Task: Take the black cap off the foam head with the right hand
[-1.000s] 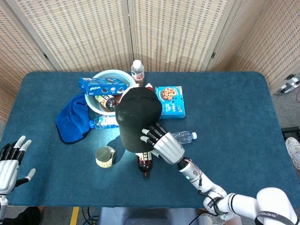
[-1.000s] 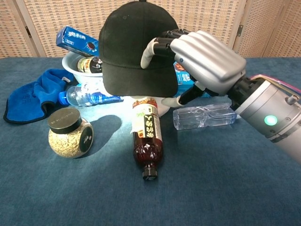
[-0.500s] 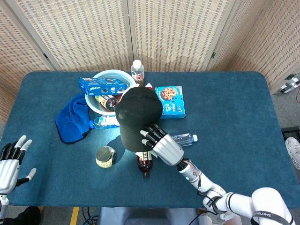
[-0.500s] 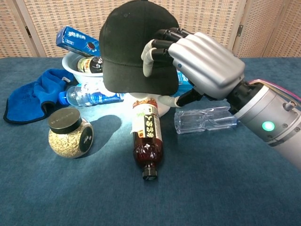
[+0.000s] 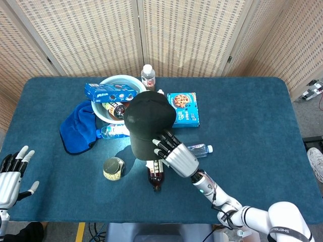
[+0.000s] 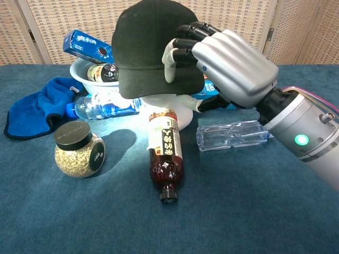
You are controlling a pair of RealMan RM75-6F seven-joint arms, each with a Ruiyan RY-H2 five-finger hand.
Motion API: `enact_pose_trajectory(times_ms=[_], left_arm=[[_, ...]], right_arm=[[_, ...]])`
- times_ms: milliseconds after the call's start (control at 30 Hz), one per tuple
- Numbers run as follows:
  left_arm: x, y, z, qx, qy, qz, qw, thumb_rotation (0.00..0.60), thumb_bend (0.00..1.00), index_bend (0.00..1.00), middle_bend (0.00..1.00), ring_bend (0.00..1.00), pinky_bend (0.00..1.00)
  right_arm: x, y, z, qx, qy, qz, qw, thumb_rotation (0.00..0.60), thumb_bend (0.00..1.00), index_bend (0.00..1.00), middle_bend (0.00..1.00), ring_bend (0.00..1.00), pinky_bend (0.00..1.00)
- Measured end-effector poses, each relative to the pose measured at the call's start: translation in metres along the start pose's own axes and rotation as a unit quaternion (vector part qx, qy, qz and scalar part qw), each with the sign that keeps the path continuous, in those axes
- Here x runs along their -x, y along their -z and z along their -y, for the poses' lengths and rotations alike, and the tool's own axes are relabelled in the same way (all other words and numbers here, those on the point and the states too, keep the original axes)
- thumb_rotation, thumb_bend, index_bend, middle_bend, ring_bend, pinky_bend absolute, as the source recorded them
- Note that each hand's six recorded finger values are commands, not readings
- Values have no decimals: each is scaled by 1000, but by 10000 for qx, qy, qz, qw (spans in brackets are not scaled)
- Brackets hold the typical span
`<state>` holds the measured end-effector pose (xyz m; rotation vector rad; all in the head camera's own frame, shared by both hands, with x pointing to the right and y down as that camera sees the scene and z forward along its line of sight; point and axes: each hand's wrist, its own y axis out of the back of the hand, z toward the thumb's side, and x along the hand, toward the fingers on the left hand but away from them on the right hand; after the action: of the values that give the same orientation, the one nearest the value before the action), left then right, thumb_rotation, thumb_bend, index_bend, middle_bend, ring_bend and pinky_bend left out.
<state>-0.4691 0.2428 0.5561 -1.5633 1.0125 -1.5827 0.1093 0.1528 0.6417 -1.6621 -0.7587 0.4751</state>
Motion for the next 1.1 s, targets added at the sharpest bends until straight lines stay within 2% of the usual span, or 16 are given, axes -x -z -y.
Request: enact_pose_trajectory(times_ms=[367, 700, 1100], left_arm=[[-1, 0, 0, 16, -10, 18, 10000, 600, 243, 50, 0, 2, 0], [-2, -1, 1, 20, -3, 43, 10000, 600, 243, 50, 0, 2, 0], [-1, 0, 0, 35, -23, 35, 10000, 600, 243, 50, 0, 2, 0]], right_arm=[[11, 7, -11, -53, 275, 83, 9996, 600, 447, 644, 356, 152, 131], [32, 19, -28, -100, 603, 256, 9978, 600, 447, 656, 363, 156, 131], [53, 27, -42, -206, 820, 333, 9959, 600, 447, 666, 368, 160, 131]])
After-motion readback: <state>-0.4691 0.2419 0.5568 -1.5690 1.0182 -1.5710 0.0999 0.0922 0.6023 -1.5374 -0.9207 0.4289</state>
